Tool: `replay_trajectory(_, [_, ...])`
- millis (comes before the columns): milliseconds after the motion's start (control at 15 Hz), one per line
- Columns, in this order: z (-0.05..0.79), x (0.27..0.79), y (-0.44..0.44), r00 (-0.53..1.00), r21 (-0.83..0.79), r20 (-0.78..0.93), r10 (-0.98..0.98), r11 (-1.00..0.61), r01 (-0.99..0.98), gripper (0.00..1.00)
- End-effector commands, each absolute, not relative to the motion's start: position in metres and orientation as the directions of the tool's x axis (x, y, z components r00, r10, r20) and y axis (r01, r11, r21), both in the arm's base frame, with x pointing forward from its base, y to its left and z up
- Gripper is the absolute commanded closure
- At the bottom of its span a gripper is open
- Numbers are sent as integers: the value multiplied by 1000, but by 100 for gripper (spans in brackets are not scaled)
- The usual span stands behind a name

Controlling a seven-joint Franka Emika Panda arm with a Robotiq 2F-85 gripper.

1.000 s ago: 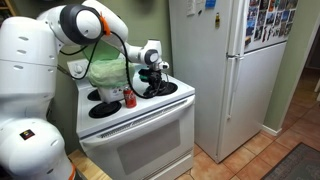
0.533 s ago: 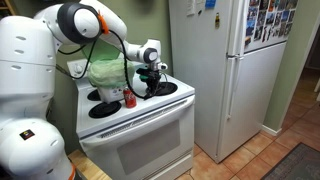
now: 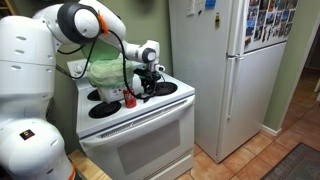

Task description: Use the clipper to move the soda can from the stove into the waste bin

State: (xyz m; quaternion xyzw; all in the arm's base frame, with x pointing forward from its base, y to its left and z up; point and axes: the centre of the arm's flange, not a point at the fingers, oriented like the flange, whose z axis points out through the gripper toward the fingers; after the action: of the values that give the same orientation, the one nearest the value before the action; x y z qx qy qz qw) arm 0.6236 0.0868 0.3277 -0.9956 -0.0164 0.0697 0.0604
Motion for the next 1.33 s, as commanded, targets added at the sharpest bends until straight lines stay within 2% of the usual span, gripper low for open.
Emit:
replay_trajectory(0, [329,612,86,982,-137,-181,56,-990,31,36])
replay_trajectory(67, [329,611,86,980,-136,-190,57,-990,31,38])
replay_trajectory(133, [329,610,87,979,-136,-195,58,-990,31,46])
replay_trajectory(667, [327,601,93,964,-144,-256,69,-989,33,28])
replay_trajectory(1267, [323,590,100,936,-173,-340,87,-984,29,31])
